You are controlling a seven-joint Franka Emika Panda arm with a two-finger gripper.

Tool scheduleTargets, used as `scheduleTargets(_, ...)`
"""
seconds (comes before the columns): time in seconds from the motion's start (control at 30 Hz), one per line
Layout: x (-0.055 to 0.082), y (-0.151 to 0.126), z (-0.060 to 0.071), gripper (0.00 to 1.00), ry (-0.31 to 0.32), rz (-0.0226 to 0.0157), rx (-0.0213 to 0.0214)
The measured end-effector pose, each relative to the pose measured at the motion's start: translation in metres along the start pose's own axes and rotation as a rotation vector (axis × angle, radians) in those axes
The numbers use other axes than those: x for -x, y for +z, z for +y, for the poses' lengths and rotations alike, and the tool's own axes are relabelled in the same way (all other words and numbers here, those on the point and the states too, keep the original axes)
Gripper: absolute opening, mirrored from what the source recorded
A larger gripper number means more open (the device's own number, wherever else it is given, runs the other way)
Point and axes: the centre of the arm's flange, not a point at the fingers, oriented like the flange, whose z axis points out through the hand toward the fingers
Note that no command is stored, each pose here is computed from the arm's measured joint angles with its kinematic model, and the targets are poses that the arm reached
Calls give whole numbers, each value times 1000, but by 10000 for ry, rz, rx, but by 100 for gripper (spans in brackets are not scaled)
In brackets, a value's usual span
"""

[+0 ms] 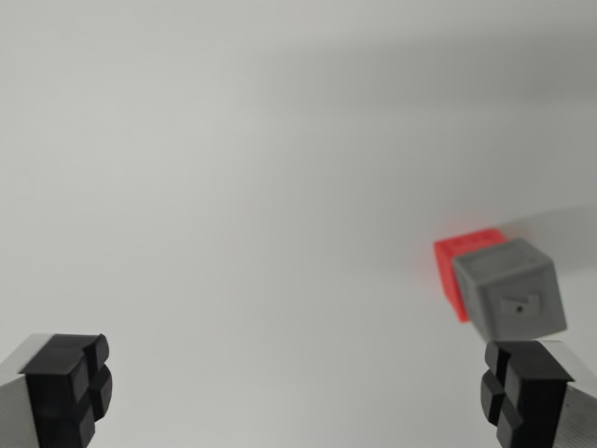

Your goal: Destack cube

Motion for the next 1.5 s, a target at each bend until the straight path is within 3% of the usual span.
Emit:
scheduleTargets(0.83,-13,47,50,100,-907,16,32)
scheduleTargets(1.3,-22,82,89,100,-1616,67,42)
scheduleTargets(1.5,-26,99,107,100,-1946,70,68)
